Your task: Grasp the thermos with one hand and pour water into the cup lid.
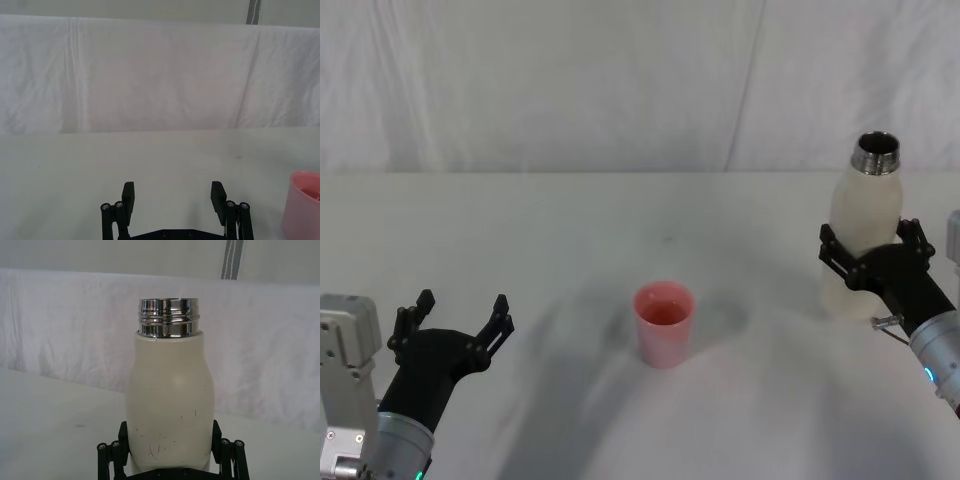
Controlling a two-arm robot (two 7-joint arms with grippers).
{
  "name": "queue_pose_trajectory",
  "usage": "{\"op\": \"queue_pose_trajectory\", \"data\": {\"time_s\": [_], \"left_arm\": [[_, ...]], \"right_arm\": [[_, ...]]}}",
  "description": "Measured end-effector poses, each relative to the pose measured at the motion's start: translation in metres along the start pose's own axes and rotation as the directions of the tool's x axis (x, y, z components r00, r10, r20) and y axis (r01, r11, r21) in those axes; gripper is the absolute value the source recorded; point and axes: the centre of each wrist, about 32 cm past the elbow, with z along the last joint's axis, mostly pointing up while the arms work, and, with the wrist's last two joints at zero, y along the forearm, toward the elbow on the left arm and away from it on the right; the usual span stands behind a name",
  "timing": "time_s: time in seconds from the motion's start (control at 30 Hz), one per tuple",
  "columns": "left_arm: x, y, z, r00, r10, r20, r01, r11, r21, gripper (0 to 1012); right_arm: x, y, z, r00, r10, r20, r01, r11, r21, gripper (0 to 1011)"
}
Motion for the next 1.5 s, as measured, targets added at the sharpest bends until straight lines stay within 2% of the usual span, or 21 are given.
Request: {"op": "queue_pose_trajectory", "data": {"time_s": [0.3, 1.1, 1.5], "left_arm": [[0.0, 0.0, 0.0, 1.0, 0.0, 0.0, 0.0, 1.0, 0.0, 1001], [0.0, 0.0, 0.0, 1.0, 0.0, 0.0, 0.0, 1.0, 0.0, 1001], [0.0, 0.0, 0.0, 1.0, 0.0, 0.0, 0.0, 1.0, 0.0, 1001]], "right_arm": [[-0.0018, 0.0, -0.006, 0.999, -0.009, -0.041, 0.008, 1.0, -0.006, 950], [-0.003, 0.006, -0.023, 0.998, -0.02, -0.066, 0.02, 1.0, 0.001, 950], [-0.003, 0.007, -0.025, 0.997, -0.024, -0.075, 0.024, 1.0, 0.004, 950]]}}
